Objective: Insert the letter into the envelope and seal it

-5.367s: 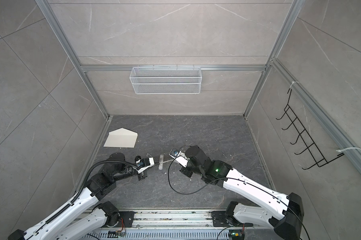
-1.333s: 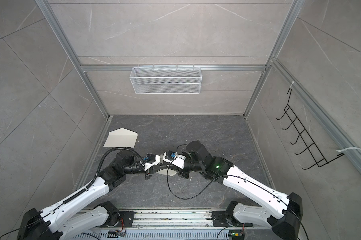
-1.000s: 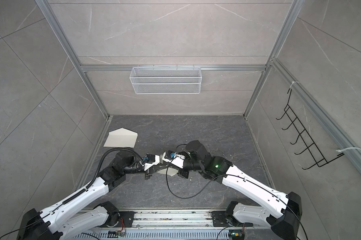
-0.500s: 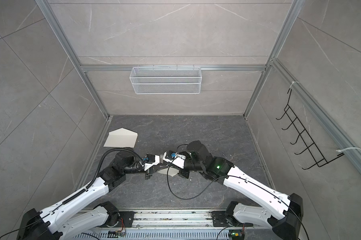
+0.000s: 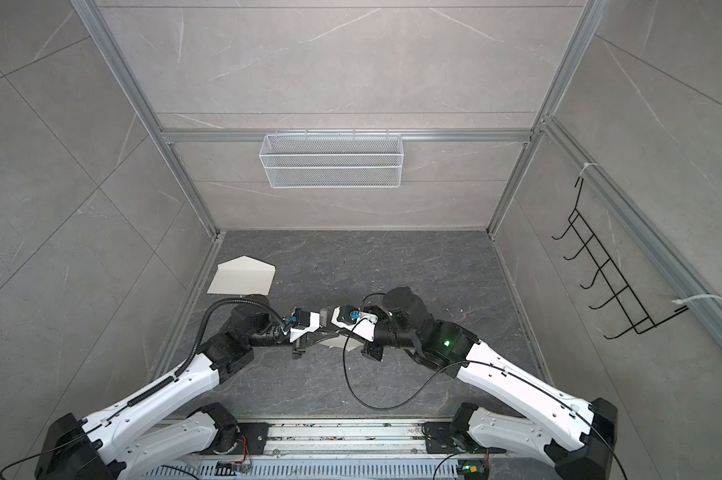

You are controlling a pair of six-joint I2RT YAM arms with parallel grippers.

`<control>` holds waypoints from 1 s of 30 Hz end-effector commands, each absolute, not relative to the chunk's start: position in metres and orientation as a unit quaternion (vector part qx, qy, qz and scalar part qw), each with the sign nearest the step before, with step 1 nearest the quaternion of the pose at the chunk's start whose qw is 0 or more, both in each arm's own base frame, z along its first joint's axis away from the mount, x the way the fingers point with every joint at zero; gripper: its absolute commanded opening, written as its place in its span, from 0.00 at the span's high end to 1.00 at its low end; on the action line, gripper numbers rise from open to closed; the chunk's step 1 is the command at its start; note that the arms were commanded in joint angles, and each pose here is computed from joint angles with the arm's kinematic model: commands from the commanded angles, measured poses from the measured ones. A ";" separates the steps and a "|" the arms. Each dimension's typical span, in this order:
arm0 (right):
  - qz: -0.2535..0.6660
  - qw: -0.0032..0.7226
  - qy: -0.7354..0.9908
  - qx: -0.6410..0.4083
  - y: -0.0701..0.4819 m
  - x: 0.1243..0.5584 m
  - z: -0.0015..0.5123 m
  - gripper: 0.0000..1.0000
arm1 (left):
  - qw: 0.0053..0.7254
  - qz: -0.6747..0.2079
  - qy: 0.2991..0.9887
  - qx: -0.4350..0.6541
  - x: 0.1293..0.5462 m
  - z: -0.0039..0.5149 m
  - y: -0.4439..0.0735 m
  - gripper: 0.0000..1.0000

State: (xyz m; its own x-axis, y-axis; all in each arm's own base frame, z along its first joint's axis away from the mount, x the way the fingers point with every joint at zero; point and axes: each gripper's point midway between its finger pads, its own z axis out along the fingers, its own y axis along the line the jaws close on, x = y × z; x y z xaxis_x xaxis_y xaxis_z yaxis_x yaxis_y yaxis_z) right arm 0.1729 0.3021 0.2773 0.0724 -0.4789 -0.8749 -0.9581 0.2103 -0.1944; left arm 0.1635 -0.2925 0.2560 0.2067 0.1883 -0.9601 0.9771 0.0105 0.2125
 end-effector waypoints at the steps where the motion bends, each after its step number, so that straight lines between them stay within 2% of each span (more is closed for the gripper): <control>1: 0.255 0.508 0.606 -0.557 0.295 0.175 0.307 1.00 | 0.484 -0.379 0.532 0.583 0.169 0.234 -0.287 0.94; 30: 0.221 0.548 0.600 -0.539 0.266 0.169 0.322 1.00 | 0.469 -0.338 0.593 0.561 0.179 0.188 -0.275 0.93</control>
